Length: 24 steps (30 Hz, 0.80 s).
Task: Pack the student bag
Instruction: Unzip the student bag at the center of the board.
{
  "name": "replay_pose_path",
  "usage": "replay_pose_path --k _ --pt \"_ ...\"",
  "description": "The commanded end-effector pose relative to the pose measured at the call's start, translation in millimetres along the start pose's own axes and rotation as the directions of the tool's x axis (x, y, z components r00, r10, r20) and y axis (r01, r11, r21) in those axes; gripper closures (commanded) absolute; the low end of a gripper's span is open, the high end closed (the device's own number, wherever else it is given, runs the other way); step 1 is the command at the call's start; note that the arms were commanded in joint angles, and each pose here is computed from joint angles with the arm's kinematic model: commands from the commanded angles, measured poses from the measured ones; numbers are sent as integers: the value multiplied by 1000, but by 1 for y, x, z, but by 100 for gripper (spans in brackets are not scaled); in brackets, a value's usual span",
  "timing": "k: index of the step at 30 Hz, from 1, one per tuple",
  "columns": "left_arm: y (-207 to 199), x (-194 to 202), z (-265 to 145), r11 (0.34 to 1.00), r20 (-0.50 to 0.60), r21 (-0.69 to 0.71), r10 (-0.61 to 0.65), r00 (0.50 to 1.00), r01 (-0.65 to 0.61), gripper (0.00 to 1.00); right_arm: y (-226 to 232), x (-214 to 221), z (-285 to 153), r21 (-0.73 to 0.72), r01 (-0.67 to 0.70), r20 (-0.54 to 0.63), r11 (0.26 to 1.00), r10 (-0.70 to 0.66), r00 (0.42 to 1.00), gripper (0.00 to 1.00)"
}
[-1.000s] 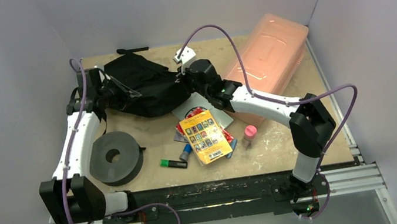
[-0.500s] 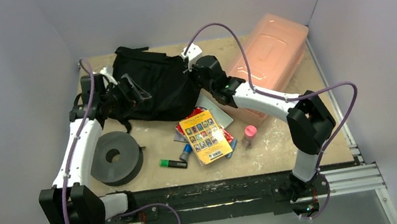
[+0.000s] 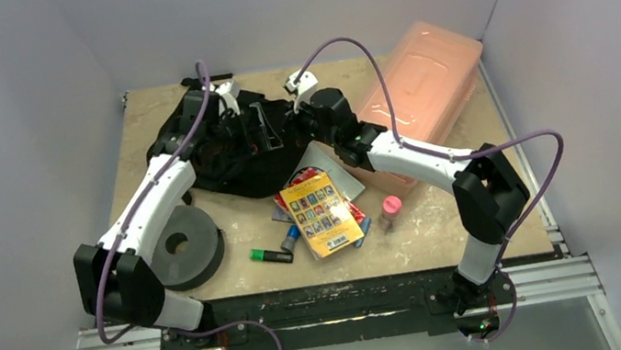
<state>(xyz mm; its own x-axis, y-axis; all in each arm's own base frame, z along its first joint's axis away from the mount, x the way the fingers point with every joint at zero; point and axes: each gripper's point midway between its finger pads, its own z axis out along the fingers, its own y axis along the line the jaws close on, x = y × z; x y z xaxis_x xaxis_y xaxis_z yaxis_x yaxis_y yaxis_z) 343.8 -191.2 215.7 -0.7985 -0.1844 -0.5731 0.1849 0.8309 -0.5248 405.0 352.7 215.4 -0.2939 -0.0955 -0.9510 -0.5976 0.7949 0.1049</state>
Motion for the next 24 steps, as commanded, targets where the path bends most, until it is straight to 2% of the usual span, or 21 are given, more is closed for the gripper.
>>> replay_pose_path --k 1,3,7,11,16,22,24 --pt "-7 -16 17 997 49 -1 71 996 -71 9 21 -65 -16 -80 -61 172 995 74 982 100" --pt "6 -12 25 996 83 -47 82 993 -78 10 21 -68 -18 -82 -72 175 994 86 981 100" --pt "21 -11 31 991 149 -84 119 982 -108 18 22 -69 -21 -82 -75 169 994 88 982 100" --pt "25 -15 37 987 115 -116 124 986 -111 32 24 -70 -23 -92 -67 169 994 82 982 100" --pt "20 -18 47 989 66 -100 113 991 -106 39 30 -69 -25 -131 -62 161 989 83 984 100" --pt "28 -17 36 978 47 -159 145 988 -136 73 20 -66 -25 -73 -52 152 996 62 986 100" --pt "38 -18 22 960 45 -228 179 983 -164 97 7 -64 -25 -4 -34 149 999 35 988 100"
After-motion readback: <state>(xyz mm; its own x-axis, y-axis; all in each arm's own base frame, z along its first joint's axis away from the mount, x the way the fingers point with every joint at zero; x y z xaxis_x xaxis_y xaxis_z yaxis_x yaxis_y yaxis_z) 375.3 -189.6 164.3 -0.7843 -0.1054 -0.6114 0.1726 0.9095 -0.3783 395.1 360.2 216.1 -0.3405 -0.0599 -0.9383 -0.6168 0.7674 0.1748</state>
